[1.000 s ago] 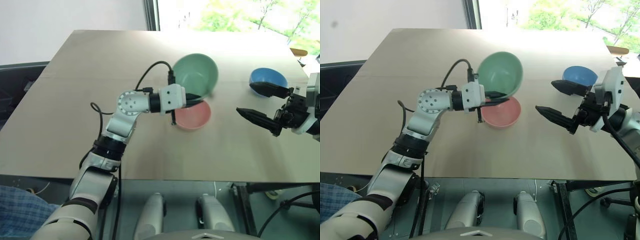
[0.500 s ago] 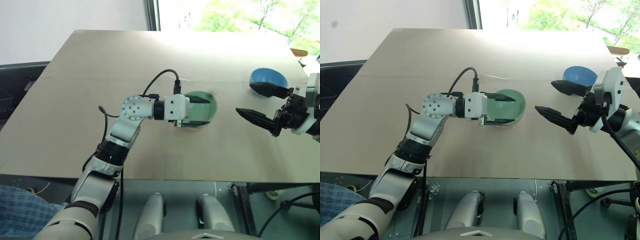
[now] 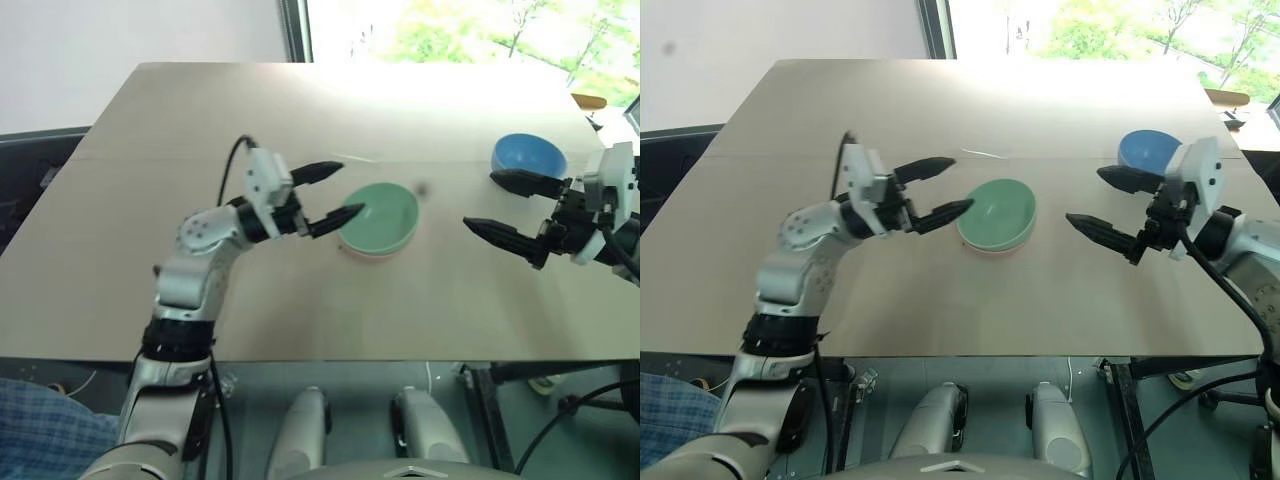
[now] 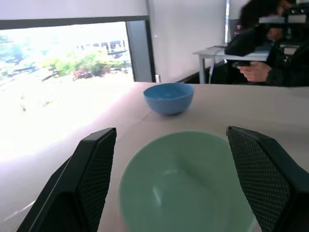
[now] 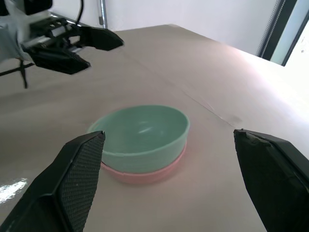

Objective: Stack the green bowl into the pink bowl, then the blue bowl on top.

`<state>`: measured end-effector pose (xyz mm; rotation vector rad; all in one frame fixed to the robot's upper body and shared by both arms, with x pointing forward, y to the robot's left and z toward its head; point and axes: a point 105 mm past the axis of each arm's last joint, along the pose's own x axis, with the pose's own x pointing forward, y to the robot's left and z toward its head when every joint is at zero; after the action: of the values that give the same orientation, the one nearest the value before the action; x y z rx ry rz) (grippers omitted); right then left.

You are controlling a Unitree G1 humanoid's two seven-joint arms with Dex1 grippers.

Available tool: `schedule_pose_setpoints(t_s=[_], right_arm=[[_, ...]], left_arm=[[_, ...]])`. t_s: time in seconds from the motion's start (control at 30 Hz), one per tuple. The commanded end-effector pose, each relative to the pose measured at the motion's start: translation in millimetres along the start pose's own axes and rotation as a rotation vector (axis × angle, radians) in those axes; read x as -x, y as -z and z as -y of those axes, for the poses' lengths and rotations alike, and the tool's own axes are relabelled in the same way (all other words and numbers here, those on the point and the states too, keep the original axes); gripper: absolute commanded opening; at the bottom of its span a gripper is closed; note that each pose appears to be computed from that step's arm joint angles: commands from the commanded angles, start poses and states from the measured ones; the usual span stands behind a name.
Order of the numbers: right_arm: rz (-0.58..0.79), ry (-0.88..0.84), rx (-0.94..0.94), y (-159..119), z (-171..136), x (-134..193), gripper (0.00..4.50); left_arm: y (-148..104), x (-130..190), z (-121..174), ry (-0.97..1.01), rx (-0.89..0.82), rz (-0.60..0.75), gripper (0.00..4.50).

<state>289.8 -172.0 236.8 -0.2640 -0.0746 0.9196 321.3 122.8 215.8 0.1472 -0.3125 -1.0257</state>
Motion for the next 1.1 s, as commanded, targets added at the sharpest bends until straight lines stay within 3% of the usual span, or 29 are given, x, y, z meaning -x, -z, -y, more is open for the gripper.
schedule_pose_setpoints(t_s=[0.03, 0.3, 0.67, 0.8, 1.1], right_arm=[[-0.049, 0.094, 0.096, -1.0, 30.1, -5.6, 4.50], [-0.277, 0.286, 0.229, 25.5, 103.4, -30.3, 4.50], [-0.419, 0.332, 0.209, 50.8, 139.0, -56.9, 4.50], [-0.491, 0.407, 0.187, 64.5, 154.1, -52.5, 4.50], [-0.591, 0.431, 0.148, 89.1, 157.6, -47.4, 4.50]], left_arm=[[-15.1, 28.1, -7.2, -0.096, -0.011, 0.023, 3.86], [-6.2, 55.9, 9.2, -0.163, 0.027, -0.027, 3.86], [-13.1, 61.0, 29.2, -0.181, 0.060, -0.020, 3.86], [-12.2, 62.2, 34.7, -0.183, 0.066, -0.024, 3.86], [-9.9, 62.6, 38.3, -0.188, 0.075, -0.030, 3.86]])
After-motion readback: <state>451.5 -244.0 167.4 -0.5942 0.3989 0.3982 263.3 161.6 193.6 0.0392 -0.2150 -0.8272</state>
